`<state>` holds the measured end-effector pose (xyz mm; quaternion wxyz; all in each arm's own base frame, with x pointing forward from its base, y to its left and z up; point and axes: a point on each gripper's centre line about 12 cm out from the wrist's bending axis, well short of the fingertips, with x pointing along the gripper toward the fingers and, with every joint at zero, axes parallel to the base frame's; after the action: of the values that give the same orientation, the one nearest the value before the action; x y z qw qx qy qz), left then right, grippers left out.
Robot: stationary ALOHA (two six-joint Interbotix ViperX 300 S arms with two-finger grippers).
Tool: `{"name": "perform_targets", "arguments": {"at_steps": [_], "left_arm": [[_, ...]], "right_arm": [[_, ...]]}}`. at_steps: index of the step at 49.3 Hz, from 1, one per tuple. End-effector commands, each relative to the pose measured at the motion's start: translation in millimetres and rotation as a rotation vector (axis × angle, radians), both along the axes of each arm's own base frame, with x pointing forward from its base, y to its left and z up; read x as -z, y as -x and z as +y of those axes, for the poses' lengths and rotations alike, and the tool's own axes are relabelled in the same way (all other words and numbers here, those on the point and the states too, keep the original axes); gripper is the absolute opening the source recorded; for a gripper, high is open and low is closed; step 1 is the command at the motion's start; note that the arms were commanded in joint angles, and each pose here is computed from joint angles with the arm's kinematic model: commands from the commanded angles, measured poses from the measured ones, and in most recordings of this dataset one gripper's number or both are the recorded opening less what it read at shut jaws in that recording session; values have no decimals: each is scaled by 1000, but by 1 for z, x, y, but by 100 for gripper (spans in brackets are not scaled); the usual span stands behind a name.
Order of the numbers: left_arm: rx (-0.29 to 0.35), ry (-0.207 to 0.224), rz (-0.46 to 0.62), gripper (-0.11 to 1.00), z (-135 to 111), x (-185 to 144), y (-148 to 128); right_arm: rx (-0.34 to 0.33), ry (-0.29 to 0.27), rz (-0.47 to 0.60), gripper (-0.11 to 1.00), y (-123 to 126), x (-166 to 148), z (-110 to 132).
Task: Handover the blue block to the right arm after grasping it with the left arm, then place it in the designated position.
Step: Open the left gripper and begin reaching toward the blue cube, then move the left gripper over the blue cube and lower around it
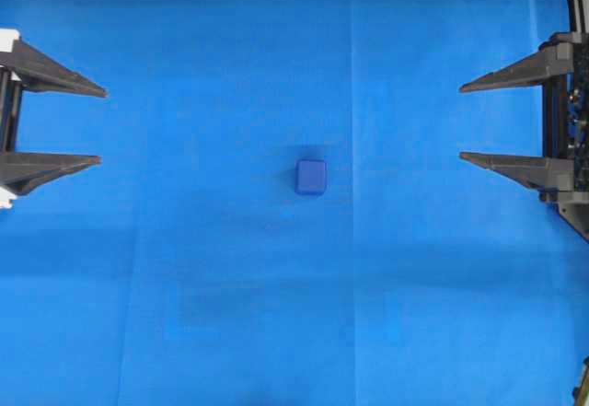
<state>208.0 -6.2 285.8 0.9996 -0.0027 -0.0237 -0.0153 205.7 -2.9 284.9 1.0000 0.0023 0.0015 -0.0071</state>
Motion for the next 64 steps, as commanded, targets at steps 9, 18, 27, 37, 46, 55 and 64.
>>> {"name": "perform_targets", "arguments": {"at_steps": [9, 18, 27, 37, 46, 55, 64], "left_arm": [[-12, -3, -37, 93, 2, -5, -33], [-12, -5, -40, 93, 2, -5, -65], [-12, -2, -6, 93, 1, -2, -106], [-11, -6, 9, 93, 0, -5, -153], [-12, -8, 44, 93, 0, -2, -191], [-17, -20, 87, 93, 1, -4, -213], [-29, -16, 109, 92, 7, -3, -217]], "right_arm": [[21, -4, -28, 95, -4, -10, -4], [24, -2, -28, 95, -4, -10, -5], [24, -4, -29, 95, -4, -10, -5], [25, -8, -29, 95, -5, -10, -5], [26, -11, -28, 95, -5, -10, -5], [26, -13, -31, 95, -5, -10, -5], [26, -13, -33, 95, -5, -10, -5]]}}
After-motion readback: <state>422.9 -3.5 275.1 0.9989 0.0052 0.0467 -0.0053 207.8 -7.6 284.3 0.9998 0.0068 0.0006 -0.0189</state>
